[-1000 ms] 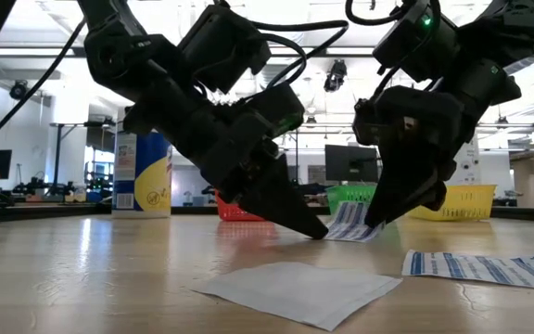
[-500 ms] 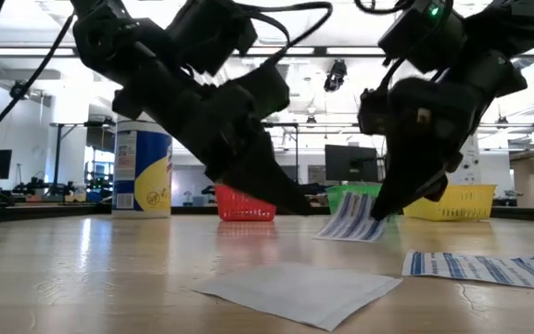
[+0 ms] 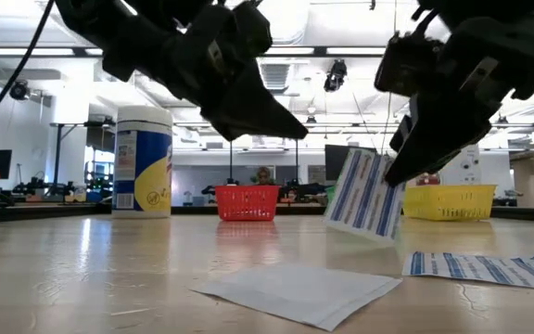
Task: Pick & Place First Aid Supplies
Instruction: Put the blue bandage in the red bin
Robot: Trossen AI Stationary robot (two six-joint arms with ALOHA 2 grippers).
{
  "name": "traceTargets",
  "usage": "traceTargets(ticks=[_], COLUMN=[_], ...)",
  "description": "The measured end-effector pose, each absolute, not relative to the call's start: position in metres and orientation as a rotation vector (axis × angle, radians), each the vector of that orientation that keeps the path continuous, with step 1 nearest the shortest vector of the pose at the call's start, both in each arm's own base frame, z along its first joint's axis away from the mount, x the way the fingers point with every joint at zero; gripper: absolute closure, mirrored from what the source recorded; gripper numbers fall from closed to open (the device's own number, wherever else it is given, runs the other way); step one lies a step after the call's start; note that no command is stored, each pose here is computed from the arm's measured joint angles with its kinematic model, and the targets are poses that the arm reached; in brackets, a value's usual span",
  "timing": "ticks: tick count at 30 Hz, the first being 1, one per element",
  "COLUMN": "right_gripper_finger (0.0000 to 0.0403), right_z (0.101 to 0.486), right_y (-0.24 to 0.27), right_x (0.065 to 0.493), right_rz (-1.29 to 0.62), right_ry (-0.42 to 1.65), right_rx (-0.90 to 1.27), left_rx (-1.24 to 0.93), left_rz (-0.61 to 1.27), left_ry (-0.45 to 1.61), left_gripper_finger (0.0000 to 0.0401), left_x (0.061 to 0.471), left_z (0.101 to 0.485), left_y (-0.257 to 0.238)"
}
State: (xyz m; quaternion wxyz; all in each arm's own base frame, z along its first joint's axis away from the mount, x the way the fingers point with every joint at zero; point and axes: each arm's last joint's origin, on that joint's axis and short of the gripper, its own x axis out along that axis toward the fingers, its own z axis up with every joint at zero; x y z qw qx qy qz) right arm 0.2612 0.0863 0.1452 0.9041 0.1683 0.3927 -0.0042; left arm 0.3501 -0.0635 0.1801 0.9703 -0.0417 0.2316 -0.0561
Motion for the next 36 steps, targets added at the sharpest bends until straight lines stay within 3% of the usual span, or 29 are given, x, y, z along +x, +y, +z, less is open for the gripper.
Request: traceTargets(ticks=[8,21,36], right_gripper_finger=[0.0394,0.0394,0.0394], right_z=[0.150,0.157,0.165], right_y=[0.098,0.098,0.098], right_x=[0.260,0.265,0.270], right_rz=[-0.057,-0.088,-0.130], right_ry=[0.708,0.606,0.497], right_rx=[0.233,0.176,0.156], left_rx=[-0.106,-0.194,-0.236], left_rz=[-0.104,-0.087,-0.060], left_ry=[0.445,0.457,0.457], left_gripper_finger=[0.0392,0.0267,0.0265], left_x=[0.354,0.354,0.355], left_z=[0.189,0.188,0.188], left_y=[-0.062,-0.060,-0.055])
